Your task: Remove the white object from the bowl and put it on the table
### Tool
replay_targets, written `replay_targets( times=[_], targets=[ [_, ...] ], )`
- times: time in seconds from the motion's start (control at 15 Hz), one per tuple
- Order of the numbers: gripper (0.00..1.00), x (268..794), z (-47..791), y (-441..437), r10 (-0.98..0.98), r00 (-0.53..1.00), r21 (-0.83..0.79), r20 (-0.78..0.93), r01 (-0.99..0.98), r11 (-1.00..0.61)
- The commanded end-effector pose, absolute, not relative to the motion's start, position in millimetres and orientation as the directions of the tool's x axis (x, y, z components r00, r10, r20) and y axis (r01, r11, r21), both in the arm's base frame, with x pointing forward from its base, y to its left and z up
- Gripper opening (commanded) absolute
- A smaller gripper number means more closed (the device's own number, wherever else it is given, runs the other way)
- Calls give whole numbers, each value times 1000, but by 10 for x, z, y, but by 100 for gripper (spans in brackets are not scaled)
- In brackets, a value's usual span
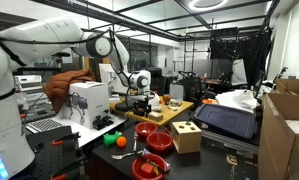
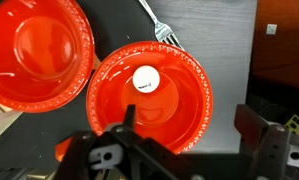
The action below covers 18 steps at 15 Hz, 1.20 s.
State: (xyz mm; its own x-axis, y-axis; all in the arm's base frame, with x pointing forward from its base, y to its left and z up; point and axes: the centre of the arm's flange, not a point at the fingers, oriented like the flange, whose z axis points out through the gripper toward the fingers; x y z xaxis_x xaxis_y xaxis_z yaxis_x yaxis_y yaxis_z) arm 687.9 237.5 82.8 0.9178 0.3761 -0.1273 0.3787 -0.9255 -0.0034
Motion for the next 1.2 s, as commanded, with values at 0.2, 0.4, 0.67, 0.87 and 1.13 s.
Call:
replay_targets(
  times=[0.2, 0.4, 0.67, 0.87, 1.13],
  targets=[
    [100, 6970, 511, 2397, 359, 920, -41, -158, 357, -933],
    [100, 6934, 399, 2376, 343, 923, -42, -173, 341, -939],
    [100, 6857, 214, 2365, 332, 920, -50, -206, 329, -943],
    [100, 6818, 110, 2361, 325, 918, -38, -226, 325, -945],
    [100, 6756, 0, 2341, 322, 918, -30, -233, 324, -945]
  ],
)
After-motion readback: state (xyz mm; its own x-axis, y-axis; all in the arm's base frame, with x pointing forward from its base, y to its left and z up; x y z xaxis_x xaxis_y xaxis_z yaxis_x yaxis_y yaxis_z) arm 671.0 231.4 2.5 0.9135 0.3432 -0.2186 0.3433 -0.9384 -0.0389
